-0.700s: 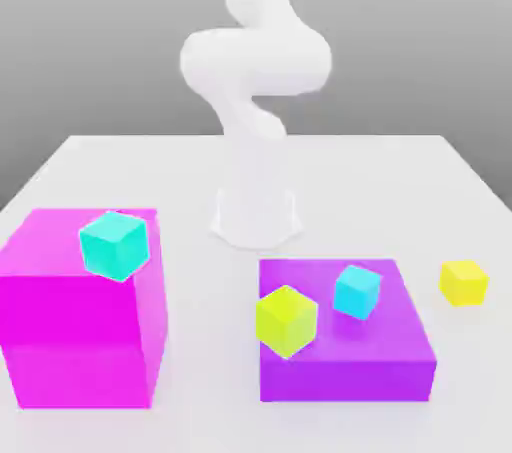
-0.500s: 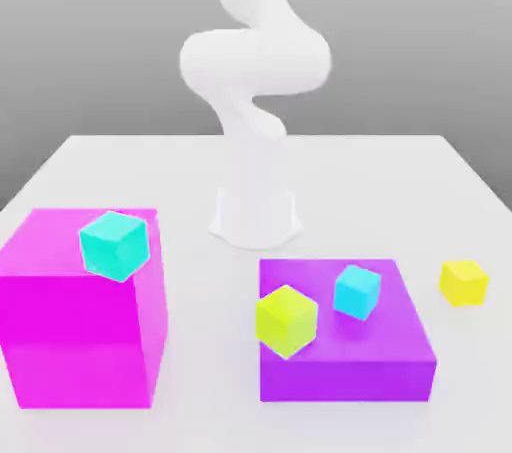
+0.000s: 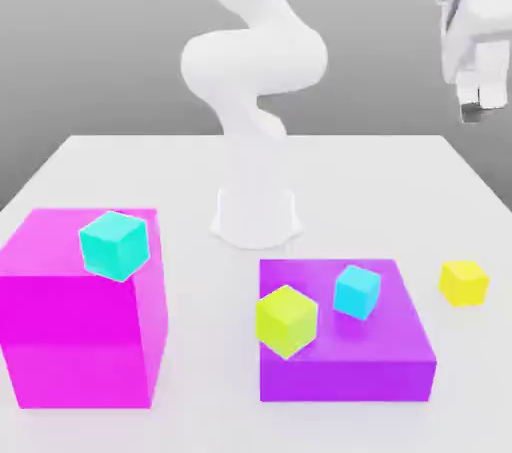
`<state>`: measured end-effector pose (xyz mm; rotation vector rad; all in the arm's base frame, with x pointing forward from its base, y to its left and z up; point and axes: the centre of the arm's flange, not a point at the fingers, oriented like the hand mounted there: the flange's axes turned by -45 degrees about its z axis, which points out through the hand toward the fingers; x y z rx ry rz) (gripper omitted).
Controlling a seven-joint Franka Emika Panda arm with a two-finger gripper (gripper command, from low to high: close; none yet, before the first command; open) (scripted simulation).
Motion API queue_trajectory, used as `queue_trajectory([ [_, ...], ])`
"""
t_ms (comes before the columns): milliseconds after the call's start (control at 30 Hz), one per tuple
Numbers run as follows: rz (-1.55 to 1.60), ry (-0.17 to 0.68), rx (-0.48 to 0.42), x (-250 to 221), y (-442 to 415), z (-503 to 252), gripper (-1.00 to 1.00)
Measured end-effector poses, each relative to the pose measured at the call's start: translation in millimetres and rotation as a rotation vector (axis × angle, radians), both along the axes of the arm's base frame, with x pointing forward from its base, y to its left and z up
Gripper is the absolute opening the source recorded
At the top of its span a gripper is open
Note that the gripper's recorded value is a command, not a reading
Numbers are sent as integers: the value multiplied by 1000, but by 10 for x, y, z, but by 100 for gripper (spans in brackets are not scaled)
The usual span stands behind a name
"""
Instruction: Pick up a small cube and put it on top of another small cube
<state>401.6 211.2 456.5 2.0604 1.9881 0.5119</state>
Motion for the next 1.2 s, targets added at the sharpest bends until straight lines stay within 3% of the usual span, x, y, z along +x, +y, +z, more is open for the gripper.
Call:
queue_trajectory([
  [300, 565, 97, -208, -435, 649, -990, 0],
  [600, 1168, 179, -353, -1193, 1127, -1890, 0],
  [833, 1642, 229, -415, -1898, 1290, -2489, 0],
  [1133, 1713, 237, -415, -1980, 1286, -3194, 0],
  [1167, 1714, 238, -416, -1982, 1279, -3241, -100],
  [1200, 1714, 238, -416, -1982, 1279, -3241, -100],
])
